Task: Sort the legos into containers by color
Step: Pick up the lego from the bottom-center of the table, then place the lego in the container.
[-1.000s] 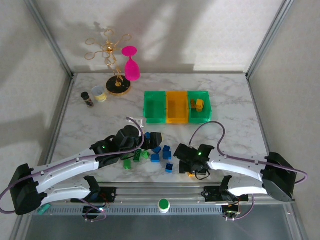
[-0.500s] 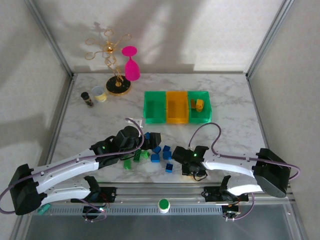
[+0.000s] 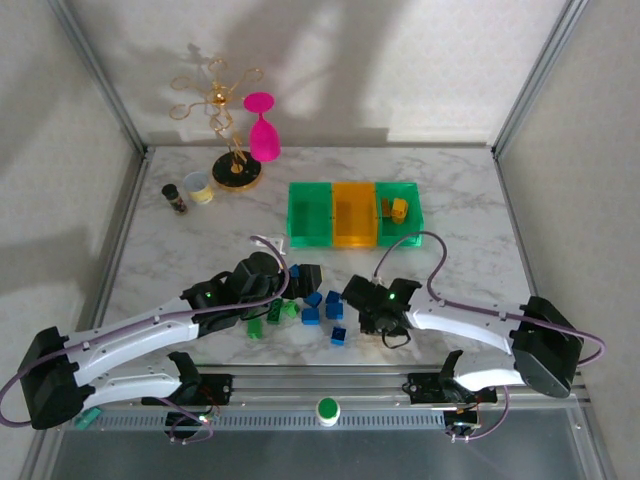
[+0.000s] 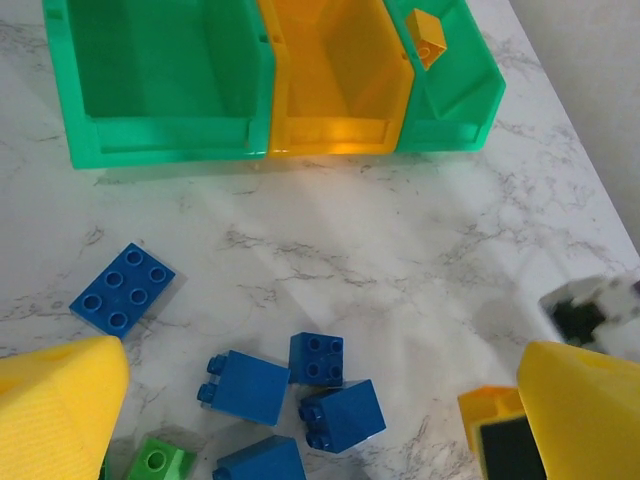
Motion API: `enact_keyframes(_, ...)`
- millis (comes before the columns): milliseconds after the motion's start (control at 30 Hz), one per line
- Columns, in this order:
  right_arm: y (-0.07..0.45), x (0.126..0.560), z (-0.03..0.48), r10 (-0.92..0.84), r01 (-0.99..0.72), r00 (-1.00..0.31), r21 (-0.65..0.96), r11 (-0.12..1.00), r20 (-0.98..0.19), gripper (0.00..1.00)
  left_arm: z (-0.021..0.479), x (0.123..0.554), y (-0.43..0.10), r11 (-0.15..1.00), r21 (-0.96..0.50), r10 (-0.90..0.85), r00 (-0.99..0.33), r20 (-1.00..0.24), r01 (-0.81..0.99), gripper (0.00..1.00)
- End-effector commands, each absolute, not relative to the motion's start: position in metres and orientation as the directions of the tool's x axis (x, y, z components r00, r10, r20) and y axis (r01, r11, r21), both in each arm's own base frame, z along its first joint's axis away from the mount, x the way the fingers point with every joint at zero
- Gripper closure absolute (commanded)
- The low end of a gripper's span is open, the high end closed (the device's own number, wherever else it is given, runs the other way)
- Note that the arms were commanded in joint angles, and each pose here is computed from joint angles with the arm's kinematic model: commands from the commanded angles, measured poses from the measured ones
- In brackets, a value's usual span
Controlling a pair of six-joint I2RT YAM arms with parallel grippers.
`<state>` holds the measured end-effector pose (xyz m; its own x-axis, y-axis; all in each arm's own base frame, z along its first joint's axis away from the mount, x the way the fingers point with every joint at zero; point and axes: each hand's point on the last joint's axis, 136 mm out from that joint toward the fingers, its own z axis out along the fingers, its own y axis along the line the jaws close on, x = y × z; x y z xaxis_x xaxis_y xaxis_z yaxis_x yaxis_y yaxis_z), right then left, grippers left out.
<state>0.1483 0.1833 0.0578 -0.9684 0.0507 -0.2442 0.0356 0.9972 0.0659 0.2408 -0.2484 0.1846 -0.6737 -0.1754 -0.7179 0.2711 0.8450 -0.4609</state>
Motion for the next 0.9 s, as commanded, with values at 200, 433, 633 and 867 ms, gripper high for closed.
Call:
enact_keyframes(200, 0.151, 0.253, 0.124, 0.085, 0.078, -0.874, 0.034, 0.996, -0.479, 0.63, 0.220, 0.259, -0.254, 0.848, -0.455, -0.220, -0.601, -0.768, 0.271, 0.00)
enact_keyframes(433, 0.119, 0.338, 0.143, 0.162, 0.146, -0.803, 0.075, 0.986, -0.574, 0.63, 0.225, 0.277, -0.260, 0.840, -0.483, -0.265, -0.589, -0.763, 0.247, 0.00)
enact_keyframes(633, 0.101, 0.389, 0.134, 0.168, 0.176, -0.791, 0.044, 0.983, -0.588, 0.63, 0.230, 0.297, -0.266, 0.844, -0.487, -0.286, -0.579, -0.764, 0.226, 0.00)
enact_keyframes(867, 0.103, 0.426, 0.118, 0.166, 0.166, -0.801, 0.053, 0.985, -0.575, 0.63, 0.233, 0.313, -0.264, 0.852, -0.484, -0.306, -0.562, -0.769, 0.199, 0.00)
